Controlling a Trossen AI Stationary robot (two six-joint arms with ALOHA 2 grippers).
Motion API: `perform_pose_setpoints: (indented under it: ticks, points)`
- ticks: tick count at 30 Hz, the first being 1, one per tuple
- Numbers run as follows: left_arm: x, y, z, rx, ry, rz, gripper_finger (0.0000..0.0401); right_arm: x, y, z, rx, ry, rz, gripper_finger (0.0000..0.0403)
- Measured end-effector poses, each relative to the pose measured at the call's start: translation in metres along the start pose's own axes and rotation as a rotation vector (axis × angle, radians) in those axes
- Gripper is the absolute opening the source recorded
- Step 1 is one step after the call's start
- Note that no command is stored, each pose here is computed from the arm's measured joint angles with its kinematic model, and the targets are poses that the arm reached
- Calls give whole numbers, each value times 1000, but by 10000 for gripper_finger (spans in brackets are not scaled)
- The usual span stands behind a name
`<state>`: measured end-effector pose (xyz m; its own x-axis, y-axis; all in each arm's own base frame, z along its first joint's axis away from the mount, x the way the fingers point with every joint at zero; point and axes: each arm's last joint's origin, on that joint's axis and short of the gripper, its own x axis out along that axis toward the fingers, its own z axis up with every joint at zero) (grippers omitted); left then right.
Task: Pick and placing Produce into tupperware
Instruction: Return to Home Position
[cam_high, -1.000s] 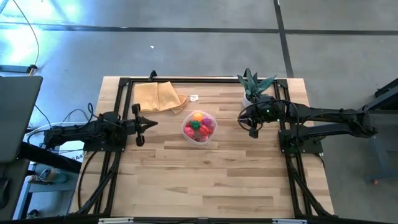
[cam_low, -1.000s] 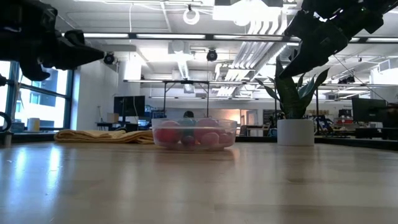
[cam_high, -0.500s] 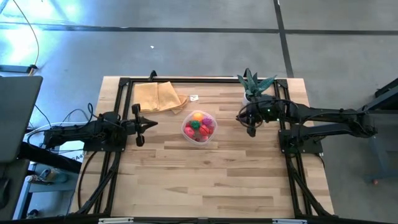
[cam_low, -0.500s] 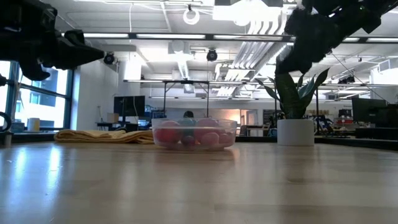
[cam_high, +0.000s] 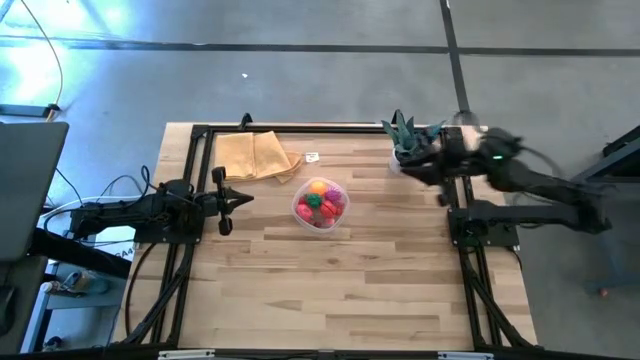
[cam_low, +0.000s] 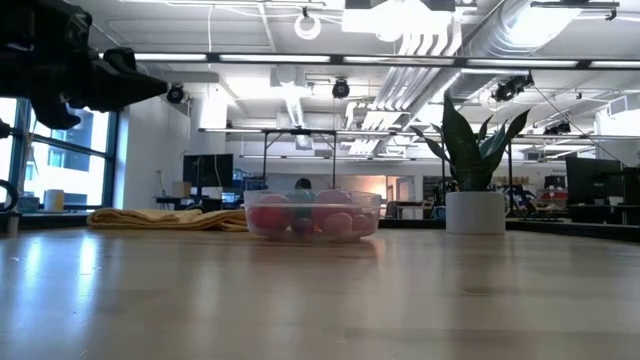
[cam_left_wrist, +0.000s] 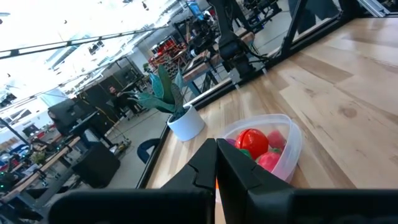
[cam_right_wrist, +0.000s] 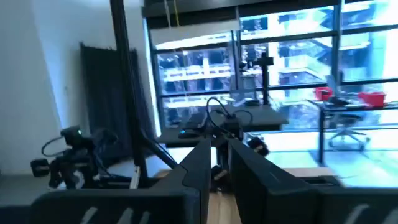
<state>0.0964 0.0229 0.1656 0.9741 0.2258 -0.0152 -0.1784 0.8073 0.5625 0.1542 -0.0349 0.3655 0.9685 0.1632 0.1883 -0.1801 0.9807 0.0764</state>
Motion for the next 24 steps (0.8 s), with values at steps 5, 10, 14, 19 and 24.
perform_pose_setpoints:
  ticks: [5, 10, 14, 19, 24]
  points:
    - [0, 0, 0, 0, 0, 0, 3, -55, 29, 35, -106, -8, -141, 46]
    - [0, 0, 0, 0, 0, 0, 1, -89, 44, 23, -83, -131, -156, 46]
    - [0, 0, 0, 0, 0, 0, 2, -113, 50, 1, -76, -234, -196, 46]
    - [0, 0, 0, 0, 0, 0, 2, -124, 48, -33, -37, -274, -236, 46]
    - [0, 0, 0, 0, 1, -2, 2, -108, 37, -59, -15, -232, -182, 46]
